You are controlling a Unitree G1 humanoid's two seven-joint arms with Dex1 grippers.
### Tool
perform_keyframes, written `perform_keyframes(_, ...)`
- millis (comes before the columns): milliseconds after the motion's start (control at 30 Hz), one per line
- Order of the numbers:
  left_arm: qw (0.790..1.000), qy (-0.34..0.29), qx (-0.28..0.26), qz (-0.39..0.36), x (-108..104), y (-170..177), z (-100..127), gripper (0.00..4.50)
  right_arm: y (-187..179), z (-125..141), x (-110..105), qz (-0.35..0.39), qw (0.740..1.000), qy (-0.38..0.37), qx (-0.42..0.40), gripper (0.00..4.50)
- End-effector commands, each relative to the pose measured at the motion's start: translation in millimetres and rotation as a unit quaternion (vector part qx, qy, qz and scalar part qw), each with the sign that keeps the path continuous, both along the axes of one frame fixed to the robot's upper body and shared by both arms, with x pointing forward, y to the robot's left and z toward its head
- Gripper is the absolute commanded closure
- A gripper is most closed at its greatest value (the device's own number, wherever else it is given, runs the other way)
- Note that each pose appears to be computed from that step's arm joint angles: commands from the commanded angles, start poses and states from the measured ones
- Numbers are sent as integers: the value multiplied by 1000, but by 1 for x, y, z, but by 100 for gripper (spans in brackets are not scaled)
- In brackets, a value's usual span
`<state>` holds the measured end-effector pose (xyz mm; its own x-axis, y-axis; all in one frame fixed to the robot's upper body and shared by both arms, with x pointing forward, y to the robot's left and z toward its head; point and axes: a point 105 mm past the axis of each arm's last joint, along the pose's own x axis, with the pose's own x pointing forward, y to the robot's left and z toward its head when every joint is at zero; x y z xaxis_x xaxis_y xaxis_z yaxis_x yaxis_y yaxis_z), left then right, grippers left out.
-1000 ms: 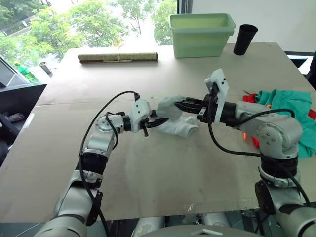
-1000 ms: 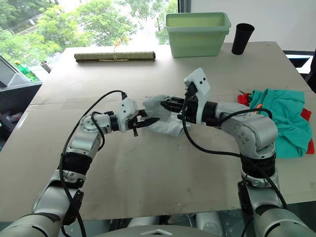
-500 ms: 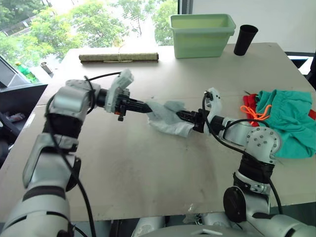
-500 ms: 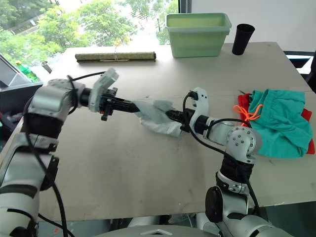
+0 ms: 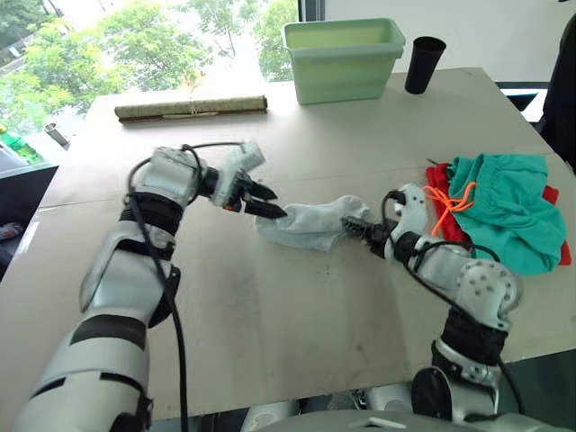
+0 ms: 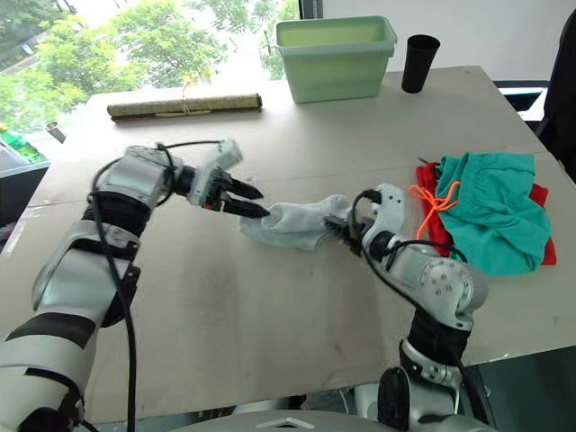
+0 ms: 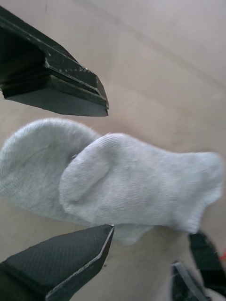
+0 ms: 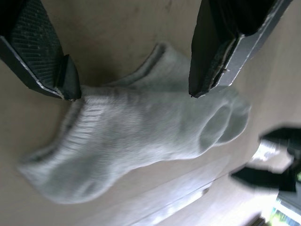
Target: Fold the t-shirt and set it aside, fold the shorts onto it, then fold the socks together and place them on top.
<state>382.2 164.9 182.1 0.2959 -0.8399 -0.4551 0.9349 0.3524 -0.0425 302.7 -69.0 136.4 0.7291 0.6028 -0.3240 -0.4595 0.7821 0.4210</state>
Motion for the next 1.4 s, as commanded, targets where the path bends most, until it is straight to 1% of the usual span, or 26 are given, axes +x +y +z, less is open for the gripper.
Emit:
perform_keyframes(33, 995, -91, -32, -8, -7, -7, 19, 70, 2, 38, -2, 44, 988, -136, -59, 71)
perform_keyframes(67, 992, -126, -24, -13, -12, -10, 16, 70, 0, 40, 0, 63, 970, -192, -134, 71)
perform_keyframes(100, 988, -153, -20, -16, -18, -13, 13, 70, -1, 39, 0, 92, 947, -237, -197, 71)
perform_keyframes(133, 985, -168, -29, -16, -25, -18, 11, 70, -1, 35, -1, 121, 927, -263, -238, 71)
perform_keyframes(167, 983, -178, -38, -9, -30, -22, 9, 70, 1, 31, -3, 148, 913, -277, -259, 71)
perform_keyframes(233, 980, -192, -44, 4, -37, -26, 4, 70, 2, 23, -4, 182, 900, -284, -277, 71)
perform_keyframes(333, 976, -217, -16, 9, -43, -31, -13, 70, -2, 7, 4, 210, 873, -297, -325, 71)
perform_keyframes(433, 973, -228, 10, 14, -43, -32, -27, 70, -1, 0, 9, 222, 865, -302, -334, 71)
perform_keyframes(500, 973, -229, 16, 24, -40, -31, -34, 70, -2, -6, 12, 229, 858, -301, -348, 71)
perform_keyframes(567, 970, -237, 38, 28, -36, -28, -43, 70, -5, -13, 17, 224, 856, -297, -359, 71)
perform_keyframes(633, 970, -237, 45, 20, -36, -27, -48, 70, -5, -15, 21, 219, 857, -295, -361, 71)
perform_keyframes(733, 972, -228, 51, 13, -34, -27, -56, 67, -8, -16, 25, 210, 860, -292, -363, 147)
perform_keyframes(767, 973, -225, 55, 8, -34, -26, -60, 67, -9, -16, 26, 209, 860, -290, -364, 193)
perform_keyframes(800, 972, -227, 64, 3, -34, -25, -63, 93, -10, -17, 26, 208, 860, -290, -365, 243)
perform_keyframes(833, 971, -229, 69, 0, -33, -25, -65, 125, -11, -17, 27, 207, 860, -289, -366, 305)
perform_keyframes(867, 970, -232, 72, -1, -32, -25, -66, 158, -11, -17, 27, 206, 860, -289, -366, 351)
perform_keyframes(933, 972, -226, 68, -9, -29, -27, -69, 233, -11, -17, 25, 212, 858, -289, -368, 428)
perform_keyframes(967, 973, -223, 65, -11, -28, -28, -69, 289, -11, -17, 25, 214, 857, -289, -368, 450)
perform_keyframes(1000, 971, -226, 70, -20, -26, -28, -69, 339, -11, -16, 24, 214, 856, -289, -370, 450)
perform_keyframes(1067, 972, -226, 61, -22, -22, -27, -63, 444, -12, -11, 24, 213, 855, -292, -373, 450)
perform_keyframes(1133, 974, -223, 42, -16, -17, -25, -54, 444, -12, -7, 25, 213, 849, -300, -379, 450)
perform_keyframes(1300, 974, -225, -10, -21, -15, -27, -34, 444, -7, 10, 24, 214, 849, -313, -367, 450)
perform_keyframes(1367, 973, -229, -26, -18, -14, -26, -24, 444, -4, 17, 23, 218, 850, -316, -362, 450)
perform_keyframes(1400, 974, -226, -27, -18, -13, -24, -22, 444, -2, 19, 22, 223, 848, -316, -361, 450)
